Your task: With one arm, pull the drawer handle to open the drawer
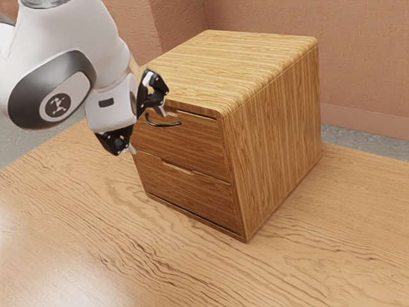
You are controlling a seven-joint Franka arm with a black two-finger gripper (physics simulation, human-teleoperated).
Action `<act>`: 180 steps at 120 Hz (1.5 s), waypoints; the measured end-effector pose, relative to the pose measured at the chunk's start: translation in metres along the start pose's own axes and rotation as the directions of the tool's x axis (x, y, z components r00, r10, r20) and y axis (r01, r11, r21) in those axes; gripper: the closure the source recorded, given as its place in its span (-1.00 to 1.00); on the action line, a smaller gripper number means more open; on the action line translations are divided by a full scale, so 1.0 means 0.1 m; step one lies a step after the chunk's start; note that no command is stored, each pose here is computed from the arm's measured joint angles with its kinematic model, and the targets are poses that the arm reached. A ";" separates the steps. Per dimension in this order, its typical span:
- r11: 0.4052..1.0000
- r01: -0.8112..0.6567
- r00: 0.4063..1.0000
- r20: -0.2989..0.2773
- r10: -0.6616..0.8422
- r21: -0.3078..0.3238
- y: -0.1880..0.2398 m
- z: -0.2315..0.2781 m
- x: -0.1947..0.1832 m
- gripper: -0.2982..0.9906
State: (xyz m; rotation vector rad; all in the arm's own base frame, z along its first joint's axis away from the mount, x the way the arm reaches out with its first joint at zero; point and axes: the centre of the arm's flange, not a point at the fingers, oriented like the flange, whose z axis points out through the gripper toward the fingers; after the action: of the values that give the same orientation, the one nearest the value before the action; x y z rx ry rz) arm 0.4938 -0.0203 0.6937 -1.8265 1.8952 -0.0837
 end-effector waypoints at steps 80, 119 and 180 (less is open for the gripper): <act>0.996 0.005 1.000 0.020 -0.007 0.089 0.15 0.15 -0.01 -0.51; 0.996 0.005 1.000 0.019 -0.007 0.090 0.19 0.24 0.01 -0.51; 0.993 0.019 1.000 0.016 -0.021 0.120 0.14 0.28 -0.04 -0.51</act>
State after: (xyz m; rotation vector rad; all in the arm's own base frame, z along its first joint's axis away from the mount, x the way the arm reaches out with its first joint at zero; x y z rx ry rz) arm 0.4915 -0.0063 0.6651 -1.7609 1.8196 -0.1834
